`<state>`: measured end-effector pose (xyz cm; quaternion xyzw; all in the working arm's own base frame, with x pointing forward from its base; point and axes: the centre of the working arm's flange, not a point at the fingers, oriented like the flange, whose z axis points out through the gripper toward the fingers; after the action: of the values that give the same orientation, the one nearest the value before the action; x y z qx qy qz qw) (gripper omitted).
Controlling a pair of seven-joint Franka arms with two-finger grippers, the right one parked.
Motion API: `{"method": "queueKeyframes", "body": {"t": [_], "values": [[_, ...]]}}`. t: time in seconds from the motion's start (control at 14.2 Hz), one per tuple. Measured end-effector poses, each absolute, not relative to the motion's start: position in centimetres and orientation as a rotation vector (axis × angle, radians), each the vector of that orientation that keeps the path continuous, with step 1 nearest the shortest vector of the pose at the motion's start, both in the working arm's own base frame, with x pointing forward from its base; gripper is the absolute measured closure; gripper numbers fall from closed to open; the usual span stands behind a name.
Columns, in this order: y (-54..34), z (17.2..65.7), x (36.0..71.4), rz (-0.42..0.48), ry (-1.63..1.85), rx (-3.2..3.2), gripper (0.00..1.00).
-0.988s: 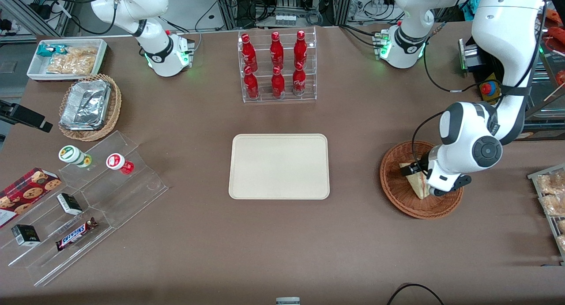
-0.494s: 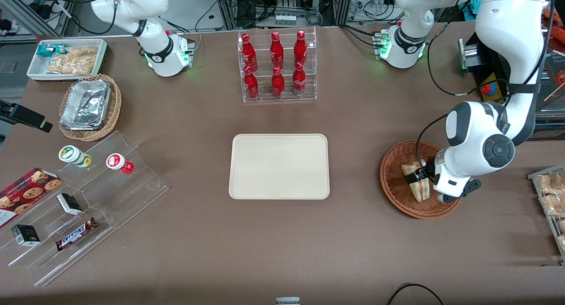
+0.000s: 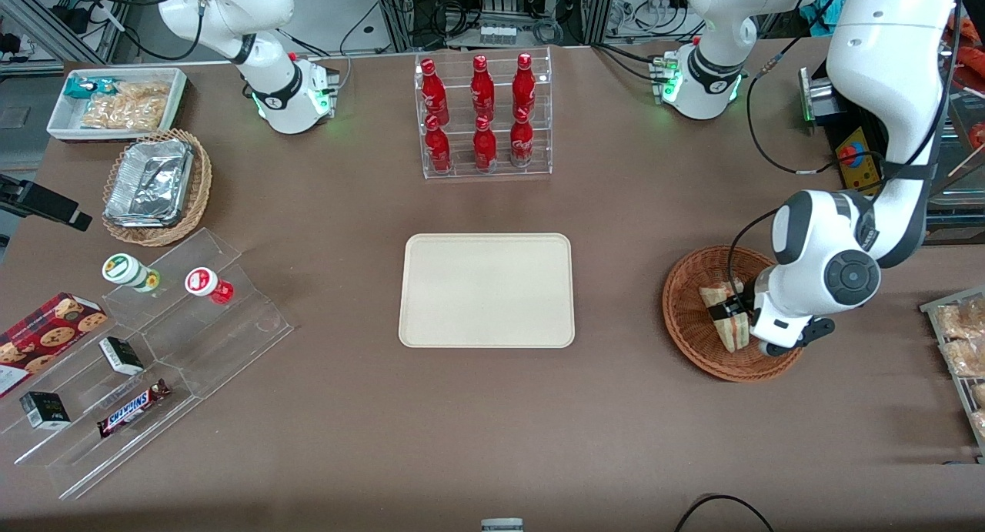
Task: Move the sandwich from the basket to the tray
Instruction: 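Lift the sandwich and carry it with the left gripper over the tray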
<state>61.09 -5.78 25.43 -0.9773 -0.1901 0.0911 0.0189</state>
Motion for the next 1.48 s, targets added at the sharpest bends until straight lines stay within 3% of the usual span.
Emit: {"method": "queueKeyframes", "body": {"t": [0.28,0.71,0.85,1.06,1.2,1.48], "values": [[-5.9,23.9,61.2,0.283,-0.593,-3.042,0.04],[-7.0,24.4,61.4,0.263,-0.569,-3.056,0.65],[-8.2,26.2,61.6,0.22,-0.542,-3.073,0.78],[-15.1,30.9,60.2,0.18,-0.402,-3.109,0.78],[-22.8,33.3,57.5,0.179,-0.308,-3.121,0.78],[-35.4,33.2,50.8,0.205,-0.149,-3.138,0.86]]}}
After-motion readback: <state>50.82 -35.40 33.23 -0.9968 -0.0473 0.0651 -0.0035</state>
